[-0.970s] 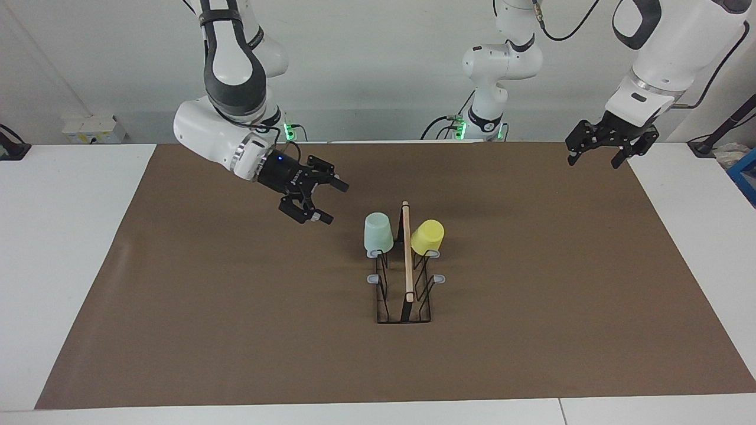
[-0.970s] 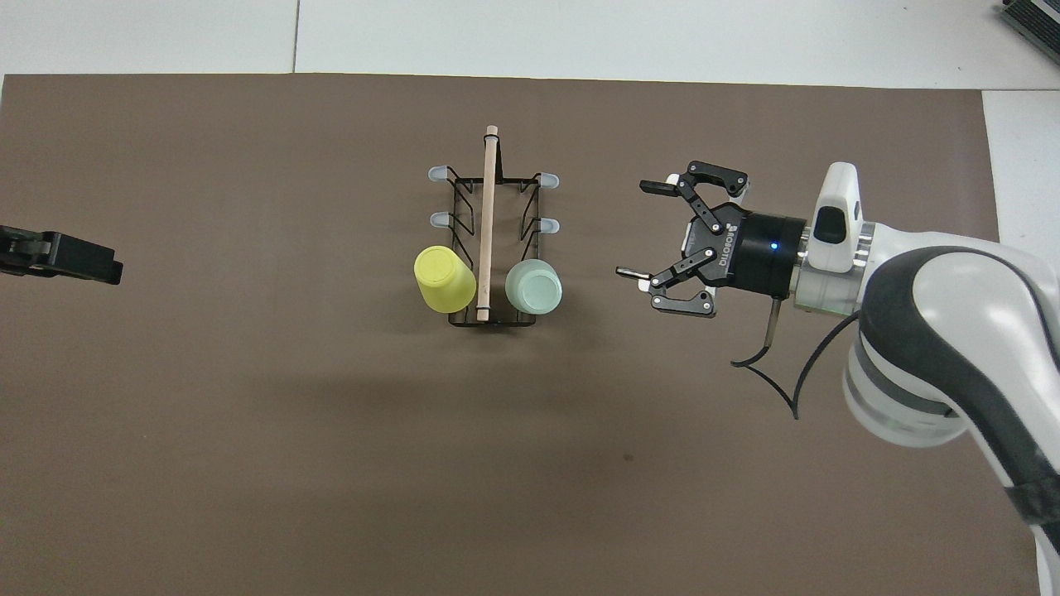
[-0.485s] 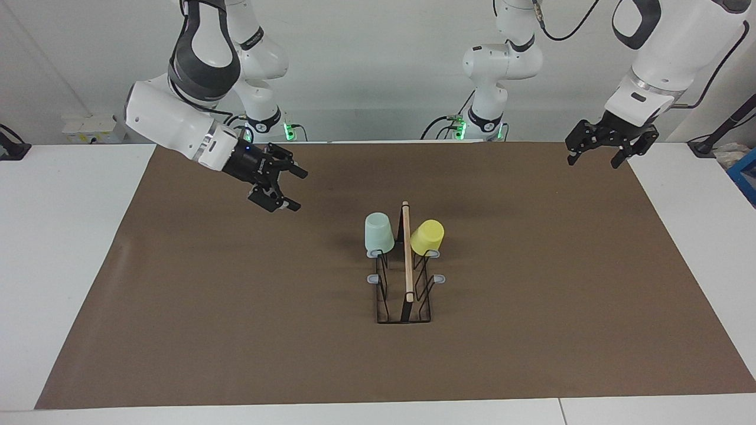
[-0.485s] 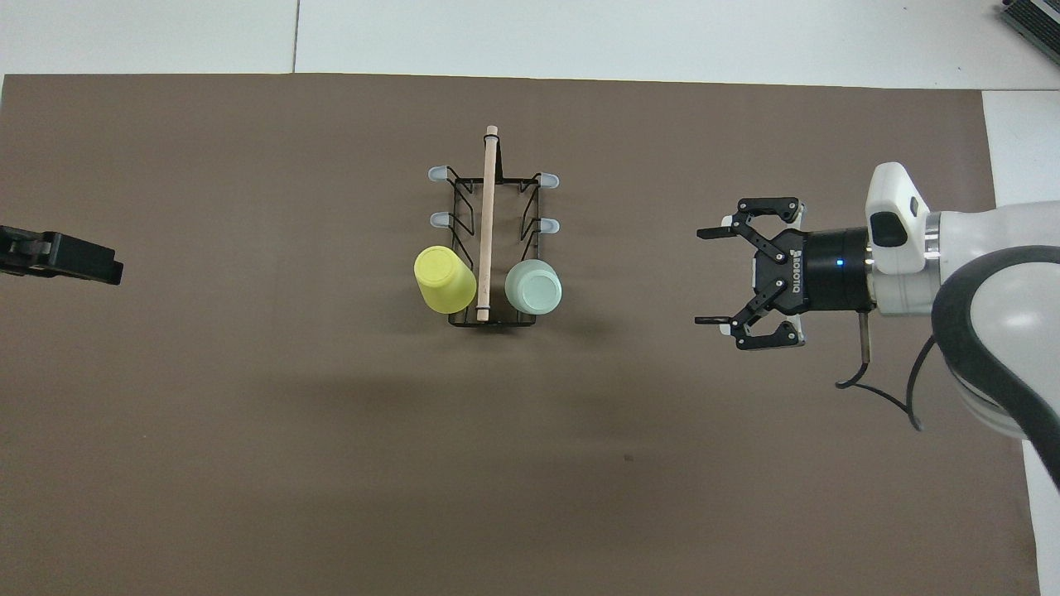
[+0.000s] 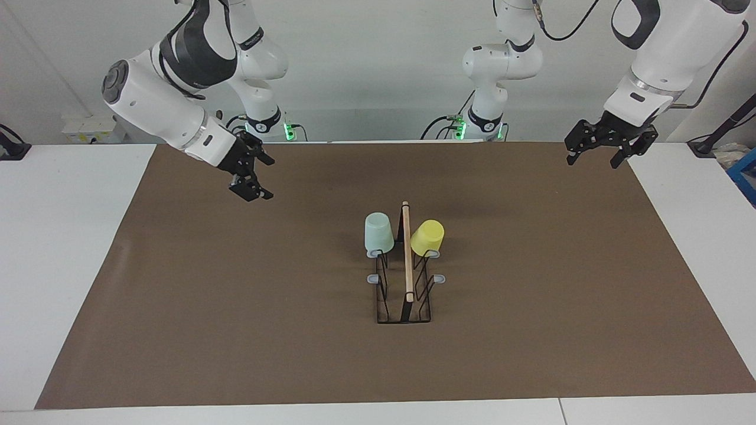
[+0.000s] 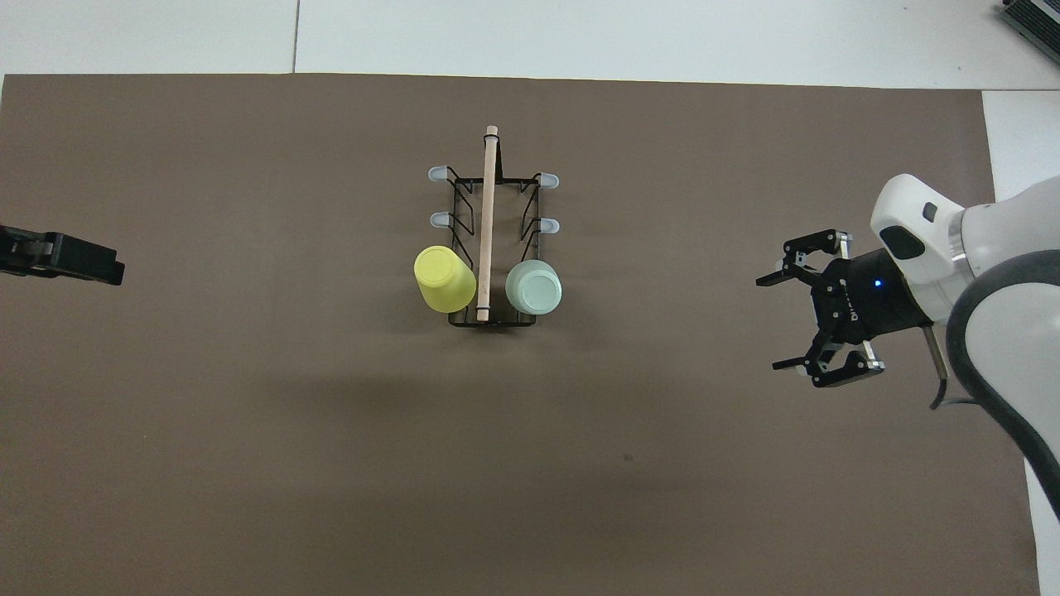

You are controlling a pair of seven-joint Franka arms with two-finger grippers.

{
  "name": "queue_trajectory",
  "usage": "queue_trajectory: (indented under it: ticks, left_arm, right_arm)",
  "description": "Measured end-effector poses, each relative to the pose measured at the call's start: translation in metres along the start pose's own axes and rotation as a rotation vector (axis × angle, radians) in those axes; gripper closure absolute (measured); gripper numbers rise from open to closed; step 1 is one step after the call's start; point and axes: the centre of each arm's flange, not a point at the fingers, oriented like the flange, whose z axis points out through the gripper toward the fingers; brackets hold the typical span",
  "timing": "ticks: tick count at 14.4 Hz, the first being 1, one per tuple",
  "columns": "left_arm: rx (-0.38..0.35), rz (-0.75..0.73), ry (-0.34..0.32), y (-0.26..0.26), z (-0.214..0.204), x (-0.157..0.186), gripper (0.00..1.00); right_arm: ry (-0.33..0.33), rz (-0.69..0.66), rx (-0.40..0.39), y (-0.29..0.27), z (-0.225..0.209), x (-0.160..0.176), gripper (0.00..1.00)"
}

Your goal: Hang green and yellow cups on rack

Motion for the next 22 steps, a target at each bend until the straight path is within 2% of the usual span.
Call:
queue_trajectory:
  ticks: [3, 10, 17, 22]
  left_arm:
    - [0.0, 0.002, 0.0, 0.001, 0.0, 0.0, 0.0]
    - [0.0, 0.003, 0.0, 0.001, 0.0, 0.0, 0.0]
    - [0.0, 0.004, 0.0, 0.002, 0.0, 0.0, 0.0]
    - [0.0, 0.005, 0.0, 0.003, 0.0, 0.0, 0.0]
  right_arm:
    - [-0.116, 0.071, 0.009, -0.003, -0.016, -0.003, 0.0]
    - [-0.251, 0.348, -0.059, -0.002, -0.038, -0.014, 0.0]
    - [-0.266, 0.879, -0.079, -0.011, -0.046, -0.001, 0.0]
    - [-0.272, 0.99, -0.092, -0.011, -0.041, 0.011, 0.0]
